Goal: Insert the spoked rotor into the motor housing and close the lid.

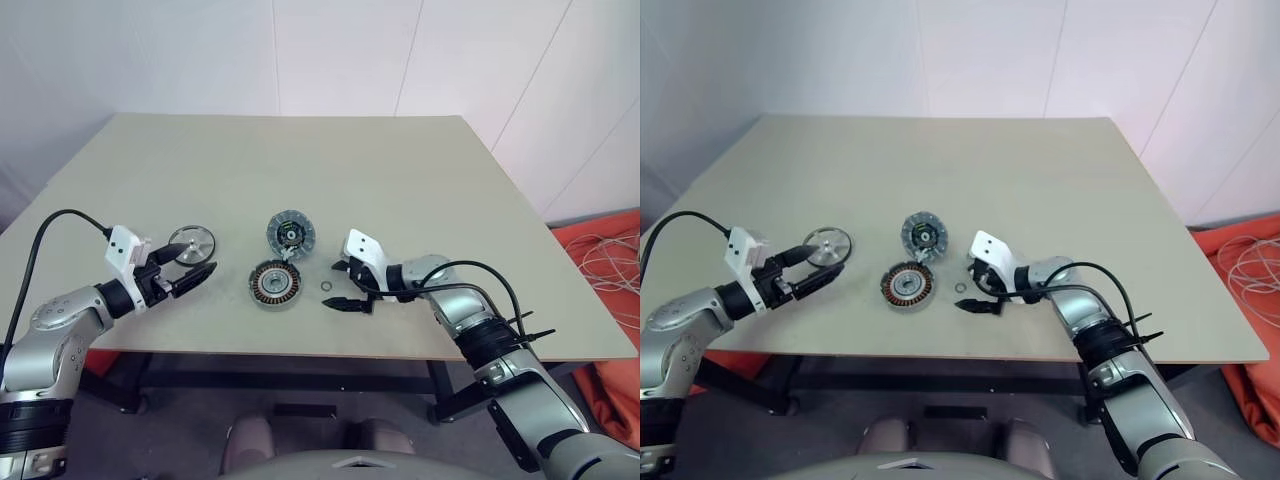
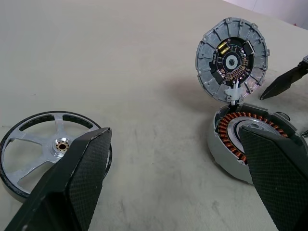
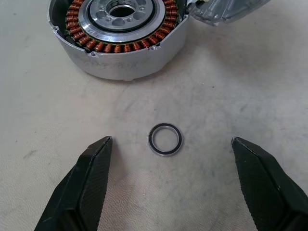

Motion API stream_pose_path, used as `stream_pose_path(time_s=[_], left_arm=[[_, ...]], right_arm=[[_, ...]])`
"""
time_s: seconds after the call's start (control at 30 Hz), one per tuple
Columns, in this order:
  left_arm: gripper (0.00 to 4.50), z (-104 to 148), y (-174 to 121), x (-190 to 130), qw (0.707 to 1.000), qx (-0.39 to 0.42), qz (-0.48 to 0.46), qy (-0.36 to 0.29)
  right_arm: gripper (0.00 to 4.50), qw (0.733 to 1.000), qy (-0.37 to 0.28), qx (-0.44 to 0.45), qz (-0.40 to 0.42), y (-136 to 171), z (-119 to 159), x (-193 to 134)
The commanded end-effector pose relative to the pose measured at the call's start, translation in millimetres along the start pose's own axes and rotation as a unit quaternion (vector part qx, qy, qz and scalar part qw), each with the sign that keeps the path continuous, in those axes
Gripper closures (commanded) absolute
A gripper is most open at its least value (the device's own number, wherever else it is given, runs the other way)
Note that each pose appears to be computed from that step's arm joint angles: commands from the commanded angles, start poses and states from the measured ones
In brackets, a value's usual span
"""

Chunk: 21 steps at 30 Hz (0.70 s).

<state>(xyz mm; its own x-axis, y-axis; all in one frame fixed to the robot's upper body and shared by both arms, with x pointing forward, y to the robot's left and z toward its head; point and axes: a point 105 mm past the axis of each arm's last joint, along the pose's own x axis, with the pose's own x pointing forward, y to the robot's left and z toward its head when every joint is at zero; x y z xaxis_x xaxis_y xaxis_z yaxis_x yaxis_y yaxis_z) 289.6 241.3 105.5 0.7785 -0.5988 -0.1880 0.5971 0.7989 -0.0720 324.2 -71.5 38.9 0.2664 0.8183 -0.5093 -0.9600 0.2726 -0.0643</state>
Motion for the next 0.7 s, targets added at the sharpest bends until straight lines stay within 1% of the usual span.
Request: stream_pose_path(time_s=[0.03, 0.17, 0.2, 0.3, 0.33, 0.47, 0.57, 0.7], left_arm=[[0.0, 13.8, -0.3, -0.1, 1.0, 0.02, 0.0, -0.02], [0.0, 13.8, -0.4, 0.7, 1.0, 0.019, -0.001, -0.022], [0.0, 13.8, -0.4, 1.0, 1.0, 0.019, -0.001, -0.022], [0.0, 13.5, -0.3, 1.3, 1.0, 0.018, 0.0, -0.022], [0.0, 13.3, -0.3, 1.2, 1.0, 0.019, 0.0, -0.022], [0.0, 12.8, 0.1, 0.9, 1.0, 0.018, 0.001, -0.021], [0.0, 11.3, 0.4, -0.5, 1.0, 0.018, 0.002, -0.02], [0.0, 7.6, 1.1, -2.5, 1.0, 0.019, 0.003, -0.019]], right_arm=[[0.9, 1.0, -0.004, -0.005, 0.0, -2.2, 5.9, 1.4], [2.22, 1.0, -0.003, -0.003, 0.0, -1.7, 5.8, 3.8], [2.65, 1.0, -0.003, -0.003, 0.0, -1.8, 5.6, 4.2], [3.73, 1.0, -0.004, -0.001, 0.001, -1.2, 6.3, 5.7], [3.86, 1.0, -0.004, -0.002, 0.002, -0.8, 6.4, 6.0], [3.86, 1.0, -0.003, -0.006, 0.011, 1.4, 8.1, 3.0], [3.86, 1.0, -0.004, -0.018, 0.018, 0.4, 17.7, -8.5], [3.86, 0.998, 0.007, -0.03, 0.051, 6.9, 32.3, -27.5]])
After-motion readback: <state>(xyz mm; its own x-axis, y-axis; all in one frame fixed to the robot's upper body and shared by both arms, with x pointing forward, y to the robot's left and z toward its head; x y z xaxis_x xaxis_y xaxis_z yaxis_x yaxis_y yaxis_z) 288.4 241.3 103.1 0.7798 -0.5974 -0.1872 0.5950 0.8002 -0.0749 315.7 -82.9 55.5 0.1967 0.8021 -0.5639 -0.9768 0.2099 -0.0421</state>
